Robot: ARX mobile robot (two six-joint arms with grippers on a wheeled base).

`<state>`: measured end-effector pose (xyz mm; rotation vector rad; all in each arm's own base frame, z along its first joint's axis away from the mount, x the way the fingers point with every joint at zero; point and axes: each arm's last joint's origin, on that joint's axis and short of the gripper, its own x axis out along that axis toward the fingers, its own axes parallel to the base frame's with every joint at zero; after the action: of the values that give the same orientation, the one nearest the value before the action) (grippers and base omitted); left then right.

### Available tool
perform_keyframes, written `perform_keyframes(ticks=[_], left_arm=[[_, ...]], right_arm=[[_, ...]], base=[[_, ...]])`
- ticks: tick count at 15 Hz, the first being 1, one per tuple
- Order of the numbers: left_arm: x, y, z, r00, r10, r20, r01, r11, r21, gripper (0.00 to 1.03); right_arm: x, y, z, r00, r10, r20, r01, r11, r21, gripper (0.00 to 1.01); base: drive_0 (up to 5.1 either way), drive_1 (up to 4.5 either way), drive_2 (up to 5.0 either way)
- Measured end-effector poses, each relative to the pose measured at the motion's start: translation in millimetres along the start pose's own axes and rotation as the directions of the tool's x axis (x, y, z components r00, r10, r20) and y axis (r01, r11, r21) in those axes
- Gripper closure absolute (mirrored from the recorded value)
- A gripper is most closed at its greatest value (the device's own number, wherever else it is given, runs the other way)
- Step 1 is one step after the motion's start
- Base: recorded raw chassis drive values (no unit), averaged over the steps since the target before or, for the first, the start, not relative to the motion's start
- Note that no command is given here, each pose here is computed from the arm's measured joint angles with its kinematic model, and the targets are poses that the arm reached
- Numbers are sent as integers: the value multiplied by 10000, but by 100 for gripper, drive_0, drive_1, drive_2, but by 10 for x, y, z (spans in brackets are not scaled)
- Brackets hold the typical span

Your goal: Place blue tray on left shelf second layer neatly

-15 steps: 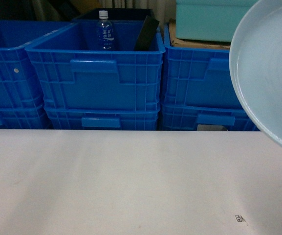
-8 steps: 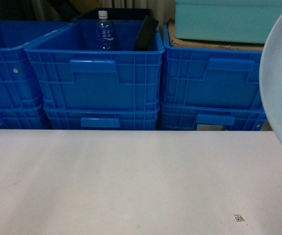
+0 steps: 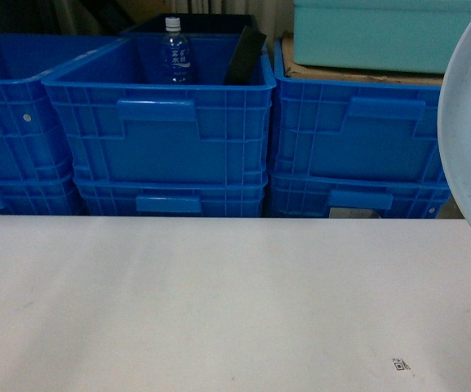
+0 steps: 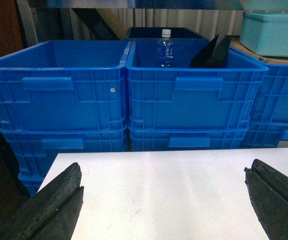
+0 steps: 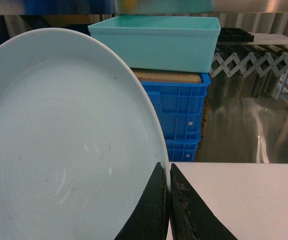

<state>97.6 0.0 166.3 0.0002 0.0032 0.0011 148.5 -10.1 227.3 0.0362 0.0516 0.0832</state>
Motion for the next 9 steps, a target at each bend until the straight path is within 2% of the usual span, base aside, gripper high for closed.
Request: perform_keyframes(ticks=[7, 9], left_arm=[[0, 0, 0, 10000, -4, 4, 4, 10000, 0, 5], [0, 1, -1, 10000, 27, -8, -27, 10000, 0, 5]], right_arm=[[0, 0, 0, 10000, 0, -4, 0, 10000, -3, 99], [0, 0, 0, 10000, 4, 0, -4, 10000, -4, 99]], base=[[0, 0, 0], [488, -243, -243]])
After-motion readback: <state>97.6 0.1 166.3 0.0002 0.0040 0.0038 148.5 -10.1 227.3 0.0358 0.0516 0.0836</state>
